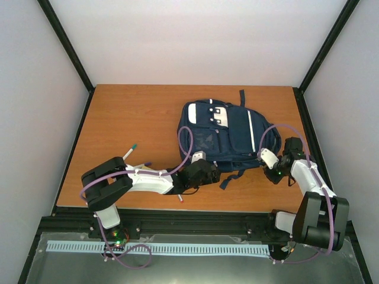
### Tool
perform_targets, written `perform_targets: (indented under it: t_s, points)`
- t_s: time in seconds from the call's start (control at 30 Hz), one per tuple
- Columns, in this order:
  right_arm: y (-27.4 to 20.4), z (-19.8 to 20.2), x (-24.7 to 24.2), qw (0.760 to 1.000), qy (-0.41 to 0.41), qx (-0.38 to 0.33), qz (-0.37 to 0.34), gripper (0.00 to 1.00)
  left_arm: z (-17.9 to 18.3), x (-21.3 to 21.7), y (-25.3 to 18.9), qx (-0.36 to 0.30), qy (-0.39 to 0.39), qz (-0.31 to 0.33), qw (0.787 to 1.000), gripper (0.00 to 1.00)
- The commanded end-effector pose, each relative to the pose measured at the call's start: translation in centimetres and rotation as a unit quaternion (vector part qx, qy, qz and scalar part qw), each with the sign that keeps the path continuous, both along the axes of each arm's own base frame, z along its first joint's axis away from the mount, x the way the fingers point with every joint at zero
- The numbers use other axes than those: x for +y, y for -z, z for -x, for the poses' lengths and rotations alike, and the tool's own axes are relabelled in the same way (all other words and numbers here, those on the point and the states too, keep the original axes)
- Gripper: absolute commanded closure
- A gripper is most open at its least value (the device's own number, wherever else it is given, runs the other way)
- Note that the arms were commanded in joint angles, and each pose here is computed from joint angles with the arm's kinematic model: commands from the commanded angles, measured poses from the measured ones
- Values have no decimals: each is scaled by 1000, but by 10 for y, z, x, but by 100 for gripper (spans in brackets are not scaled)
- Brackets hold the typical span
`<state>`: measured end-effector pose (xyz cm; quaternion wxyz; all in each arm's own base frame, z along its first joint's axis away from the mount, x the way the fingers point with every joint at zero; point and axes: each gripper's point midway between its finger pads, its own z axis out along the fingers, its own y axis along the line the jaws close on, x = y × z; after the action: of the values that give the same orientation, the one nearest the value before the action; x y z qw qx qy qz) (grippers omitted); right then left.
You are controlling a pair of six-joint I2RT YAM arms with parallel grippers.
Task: Pack the student bag
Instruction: Zip the student bag at the center of the board.
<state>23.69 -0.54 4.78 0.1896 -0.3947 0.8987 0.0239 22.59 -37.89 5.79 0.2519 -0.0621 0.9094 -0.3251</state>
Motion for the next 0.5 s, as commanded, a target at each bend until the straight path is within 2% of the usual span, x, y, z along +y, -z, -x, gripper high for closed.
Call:
perform_targets:
  t_s: [0.0,0.13,0.47]
  points:
    - [5,3,-12,999,17,20,23,97,-16,4,-14,-17,-35,23,999,15]
    - [4,-1,-13,999,18,15,23,97,-22,3,-22,-29,-46,37,998,16]
    - [3,-13,9,999,7,5,-51,97,-22,-2,-22,-31,-31,30,999,18]
